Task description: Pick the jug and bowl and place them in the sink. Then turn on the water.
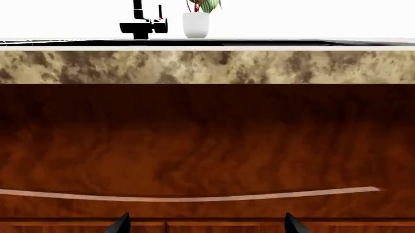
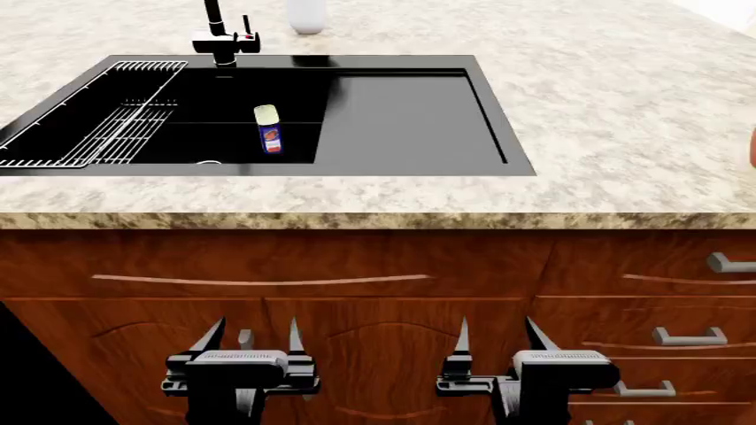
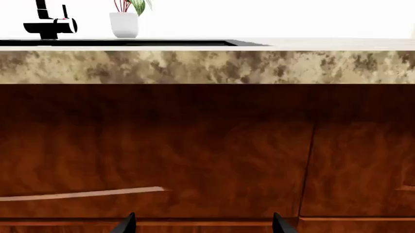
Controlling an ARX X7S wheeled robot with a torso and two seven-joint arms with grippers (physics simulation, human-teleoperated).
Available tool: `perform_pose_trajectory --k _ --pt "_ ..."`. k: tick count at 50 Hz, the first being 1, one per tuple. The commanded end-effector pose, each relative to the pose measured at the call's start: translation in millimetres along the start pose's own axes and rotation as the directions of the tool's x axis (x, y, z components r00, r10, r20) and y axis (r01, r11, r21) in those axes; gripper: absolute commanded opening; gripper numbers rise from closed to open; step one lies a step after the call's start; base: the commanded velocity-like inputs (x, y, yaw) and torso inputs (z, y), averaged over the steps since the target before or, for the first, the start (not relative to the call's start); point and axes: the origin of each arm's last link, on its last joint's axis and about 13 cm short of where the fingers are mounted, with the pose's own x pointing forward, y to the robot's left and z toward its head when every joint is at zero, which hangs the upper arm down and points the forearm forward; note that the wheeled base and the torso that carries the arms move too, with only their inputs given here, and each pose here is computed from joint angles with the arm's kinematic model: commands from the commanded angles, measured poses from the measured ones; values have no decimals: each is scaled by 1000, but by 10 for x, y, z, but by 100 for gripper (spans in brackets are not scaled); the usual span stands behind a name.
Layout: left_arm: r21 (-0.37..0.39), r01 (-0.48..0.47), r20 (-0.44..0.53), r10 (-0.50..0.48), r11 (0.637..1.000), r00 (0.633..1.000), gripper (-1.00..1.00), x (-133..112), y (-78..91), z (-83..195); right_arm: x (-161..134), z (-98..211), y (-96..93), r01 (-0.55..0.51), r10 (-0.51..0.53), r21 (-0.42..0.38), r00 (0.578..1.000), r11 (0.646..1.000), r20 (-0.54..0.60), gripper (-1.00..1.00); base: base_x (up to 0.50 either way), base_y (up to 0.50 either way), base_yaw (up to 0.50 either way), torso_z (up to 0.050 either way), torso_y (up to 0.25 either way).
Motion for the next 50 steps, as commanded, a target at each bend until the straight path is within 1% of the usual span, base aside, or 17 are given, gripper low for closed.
perform_pose_trajectory --k 1,4,5,7,13,21,23,29,33,36,40,42,46,50 --pt "5 1 -1 -1 1000 1000 100 10 -3 -6 10 9 -5 6 -6 1 1000 1000 -1 100 0 0 0 0 0" --pt "19 12 -10 -12 1000 1000 100 13 -10 -10 26 10 -14 14 -14 2 1000 1000 -6 100 0 0 0 0 0" --pt "-2 25 -18 -25 1000 1000 100 9 -7 12 28 24 -18 16 -16 3 1000 1000 -4 100 0 0 0 15 0" --pt "-18 33 -24 -33 999 999 100 8 1 60 28 59 -26 19 -19 4 1000 1000 4 100 0 0 0 48 0" --pt "-10 34 7 -33 999 999 100 80 54 322 143 312 -76 31 -30 -18 998 999 57 100 0 0 0 50 0" --pt "-32 50 86 -48 998 995 100 262 130 856 341 740 -178 50 -42 -58 989 997 139 100 0 0 0 50 0" --pt "-38 67 100 -63 997 993 100 304 141 1002 391 857 -208 51 -40 -68 987 996 157 100 0 0 0 50 0" --pt "-25 95 177 -89 995 980 100 495 197 1497 600 1325 -316 59 -38 -94 977 994 212 100 0 0 0 50 0" --pt "-32 92 222 -83 995 971 100 705 248 1842 750 1682 -402 69 -40 -110 968 992 250 100 0 0 0 50 0" --pt "-65 70 224 -54 995 973 100 1002 313 2136 930 1939 -497 81 -43 -130 962 988 271 100 0 0 0 50 0" --pt "-63 20 243 -4 998 970 100 1363 389 2484 1131 2282 -618 103 -51 -172 957 980 285 100 0 0 0 50 0" --pt "-53 10 245 3 999 970 100 1520 419 2642 1231 2475 -678 110 -52 -186 955 976 293 100 0 0 0 50 0" --pt "-41 -6 233 15 999 972 100 1748 462 2832 1383 2854 -780 111 -46 -206 953 972 298 100 0 0 0 50 0" --pt "-45 -16 201 25 999 979 100 1905 478 2988 1503 3153 -866 122 -51 -220 952 968 301 100 0 0 0 46 0"
